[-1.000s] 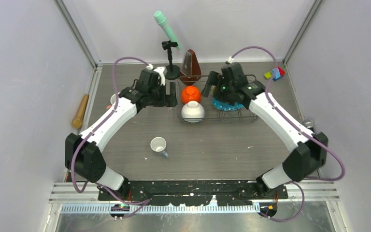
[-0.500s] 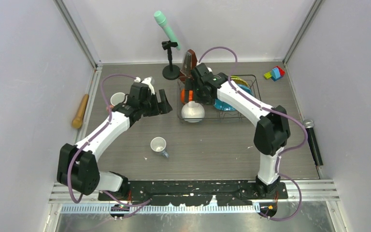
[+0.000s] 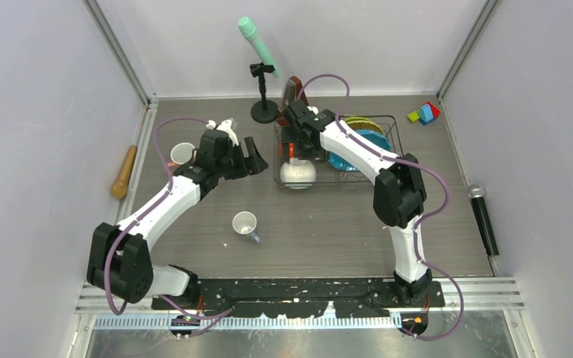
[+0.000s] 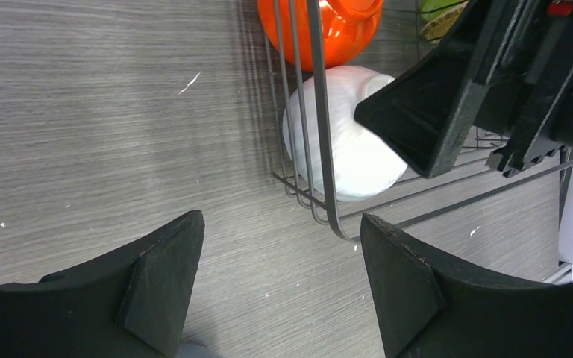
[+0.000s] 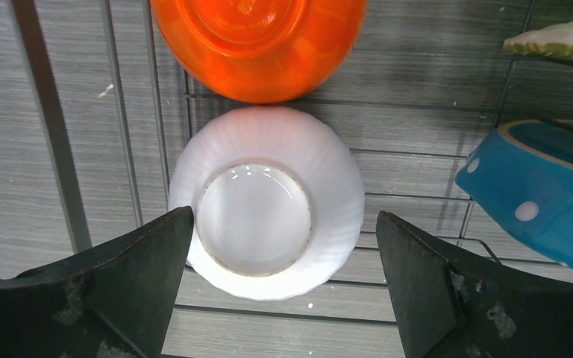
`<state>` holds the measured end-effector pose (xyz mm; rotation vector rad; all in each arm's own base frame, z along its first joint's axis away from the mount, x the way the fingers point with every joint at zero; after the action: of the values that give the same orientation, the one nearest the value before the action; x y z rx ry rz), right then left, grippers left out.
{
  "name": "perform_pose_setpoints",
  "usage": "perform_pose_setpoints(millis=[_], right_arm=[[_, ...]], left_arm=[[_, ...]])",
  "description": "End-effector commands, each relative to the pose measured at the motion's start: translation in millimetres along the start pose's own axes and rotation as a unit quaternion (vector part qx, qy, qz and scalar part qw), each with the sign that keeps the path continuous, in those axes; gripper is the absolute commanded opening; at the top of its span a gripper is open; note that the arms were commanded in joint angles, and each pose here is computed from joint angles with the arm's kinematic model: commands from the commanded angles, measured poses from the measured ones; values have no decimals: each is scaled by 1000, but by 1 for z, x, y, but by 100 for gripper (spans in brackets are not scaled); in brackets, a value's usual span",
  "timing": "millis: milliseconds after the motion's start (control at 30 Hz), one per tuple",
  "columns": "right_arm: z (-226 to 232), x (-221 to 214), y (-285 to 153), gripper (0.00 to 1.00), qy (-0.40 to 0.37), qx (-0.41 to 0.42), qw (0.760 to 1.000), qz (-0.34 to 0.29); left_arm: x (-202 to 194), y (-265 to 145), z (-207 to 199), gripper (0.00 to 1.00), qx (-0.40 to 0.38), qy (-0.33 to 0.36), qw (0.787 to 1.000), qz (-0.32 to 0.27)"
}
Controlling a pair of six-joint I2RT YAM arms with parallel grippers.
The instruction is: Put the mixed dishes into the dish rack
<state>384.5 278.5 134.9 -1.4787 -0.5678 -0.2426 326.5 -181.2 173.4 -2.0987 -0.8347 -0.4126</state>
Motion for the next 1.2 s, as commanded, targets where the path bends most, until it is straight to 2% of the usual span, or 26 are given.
perform_pose_setpoints(millis=[0,267,367,467,533,567,600,633,800,900,933,967,1000,1067,1167], right_arm=[[6,-3,-7,100,-10,20,1000,12],[10,-30,12,100,7,48,996,70],[16,-37,15,100,23,85,992,88],[17,-37,14,100,32,98,991,87],[15,-33,11,91,32,94,992,74],[14,-31,9,75,32,93,993,68],[12,-27,6,66,31,91,994,56],[12,-24,1,51,30,93,994,48],[3,-14,-5,30,20,68,997,3],[2,-10,-10,27,13,68,998,-9],[2,-9,-12,29,11,69,997,-11],[2,-7,-13,34,7,70,997,-13],[2,-7,-14,44,6,71,997,-14],[2,-3,-18,50,4,73,997,-18],[2,4,-23,41,3,71,997,-29]], left_arm=[[13,3,-14,79,-32,-4,999,-25],[7,17,-15,78,-41,-17,999,-4],[6,21,-15,78,-44,-21,999,1],[4,23,-14,78,-43,-23,999,4],[3,25,-13,78,-43,-24,999,6],[3,26,-13,77,-43,-25,999,6],[3,27,-13,77,-44,-26,999,6],[2,27,-13,77,-45,-27,999,7],[3,30,-17,74,-54,-32,998,7],[4,29,-18,73,-56,-31,998,9],[4,29,-18,72,-56,-31,998,10],[5,29,-19,72,-56,-30,998,9],[5,28,-19,72,-56,-29,998,8],[7,28,-19,72,-55,-28,998,5],[8,28,-19,71,-54,-25,998,3]])
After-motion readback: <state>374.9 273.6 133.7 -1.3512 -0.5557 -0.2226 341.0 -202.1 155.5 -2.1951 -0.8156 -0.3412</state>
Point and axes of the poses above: each gripper's point midway between its finger pads, its own y axis out along the fingers, its own z axis along the line the jaws close on, x = y × z, the point moved 2 cm from there along -y, back along the fingers, and after that the axes turned 10 degrees about -y, right-handed, at the moved point
